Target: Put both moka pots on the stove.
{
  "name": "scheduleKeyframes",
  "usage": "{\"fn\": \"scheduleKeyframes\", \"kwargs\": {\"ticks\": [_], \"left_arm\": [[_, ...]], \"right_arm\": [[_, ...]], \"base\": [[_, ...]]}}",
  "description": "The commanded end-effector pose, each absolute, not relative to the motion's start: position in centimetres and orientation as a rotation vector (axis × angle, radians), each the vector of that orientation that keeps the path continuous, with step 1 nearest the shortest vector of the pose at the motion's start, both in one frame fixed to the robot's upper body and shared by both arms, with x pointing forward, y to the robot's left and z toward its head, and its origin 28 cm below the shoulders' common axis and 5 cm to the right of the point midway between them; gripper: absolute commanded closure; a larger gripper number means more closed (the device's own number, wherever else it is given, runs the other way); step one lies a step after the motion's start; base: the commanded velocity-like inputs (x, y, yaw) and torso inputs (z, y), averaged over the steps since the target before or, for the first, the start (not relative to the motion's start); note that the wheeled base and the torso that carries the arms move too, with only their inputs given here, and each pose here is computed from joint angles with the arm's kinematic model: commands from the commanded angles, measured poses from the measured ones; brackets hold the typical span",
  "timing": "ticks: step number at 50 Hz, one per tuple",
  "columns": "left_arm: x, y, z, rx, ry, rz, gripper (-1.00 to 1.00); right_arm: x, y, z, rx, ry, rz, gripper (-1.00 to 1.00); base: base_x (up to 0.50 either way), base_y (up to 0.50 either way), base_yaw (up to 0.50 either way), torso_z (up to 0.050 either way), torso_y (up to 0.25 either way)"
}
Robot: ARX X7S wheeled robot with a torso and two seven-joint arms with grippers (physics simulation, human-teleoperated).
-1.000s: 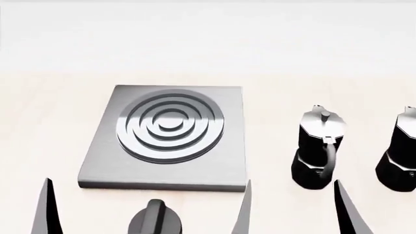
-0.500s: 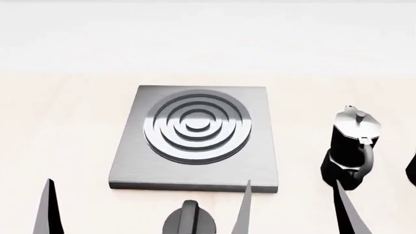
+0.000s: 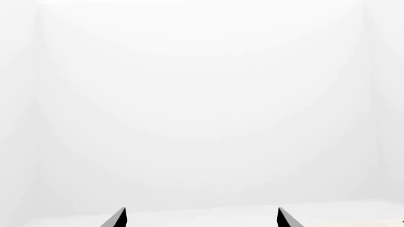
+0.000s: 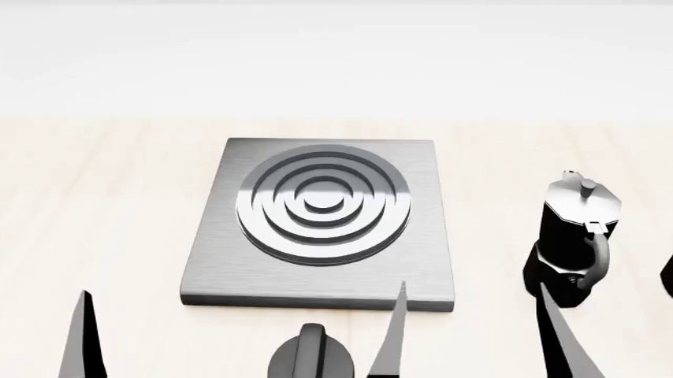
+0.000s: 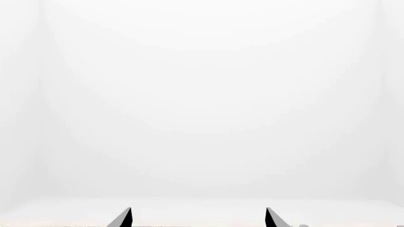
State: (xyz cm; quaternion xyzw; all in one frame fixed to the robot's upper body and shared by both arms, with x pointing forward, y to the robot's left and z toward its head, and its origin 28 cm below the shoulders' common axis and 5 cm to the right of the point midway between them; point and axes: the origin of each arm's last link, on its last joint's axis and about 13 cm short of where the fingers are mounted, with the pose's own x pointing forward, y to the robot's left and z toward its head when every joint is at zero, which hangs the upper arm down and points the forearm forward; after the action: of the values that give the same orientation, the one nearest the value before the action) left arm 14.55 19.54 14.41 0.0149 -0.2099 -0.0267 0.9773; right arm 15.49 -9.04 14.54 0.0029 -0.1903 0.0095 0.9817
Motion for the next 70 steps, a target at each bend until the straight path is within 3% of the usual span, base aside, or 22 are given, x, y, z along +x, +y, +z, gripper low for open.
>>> {"fn": "scheduleKeyframes", "kwargs": {"ticks": [1,16,33,40,60,70], "left_arm": [[14.6,19.5,14.3,0.026,-0.421,-0.055,-1.0],[14.6,20.0,14.5,0.016,-0.419,-0.042,-1.0],[14.8,20.1,14.3,0.014,-0.416,-0.036,-1.0],[14.8,20.0,14.3,0.015,-0.415,-0.039,-1.0],[14.8,19.9,14.2,0.018,-0.412,-0.042,-1.0],[14.8,19.9,14.1,0.019,-0.409,-0.041,-1.0]], "right_arm": [[17.5,-9.4,16.1,-0.031,-0.357,0.012,-1.0],[22.7,-12.6,20.6,-0.134,-0.337,-0.082,-1.0],[25.5,-16.9,24.6,-0.223,-0.201,-0.122,-1.0],[26.4,-19.0,24.4,-0.249,-0.102,-0.156,-1.0],[28.2,-20.4,21.9,-0.192,0.197,-0.071,-1.0],[28.8,-20.6,21.8,-0.196,0.226,-0.073,-1.0]], "base": [[0.0,0.0,0.0,0.0,0.0],[0.0,0.0,0.0,0.0,0.0],[0.0,0.0,0.0,0.0,0.0],[0.0,0.0,0.0,0.0,0.0],[0.0,0.0,0.0,0.0,0.0],[0.0,0.0,0.0,0.0,0.0]]}}
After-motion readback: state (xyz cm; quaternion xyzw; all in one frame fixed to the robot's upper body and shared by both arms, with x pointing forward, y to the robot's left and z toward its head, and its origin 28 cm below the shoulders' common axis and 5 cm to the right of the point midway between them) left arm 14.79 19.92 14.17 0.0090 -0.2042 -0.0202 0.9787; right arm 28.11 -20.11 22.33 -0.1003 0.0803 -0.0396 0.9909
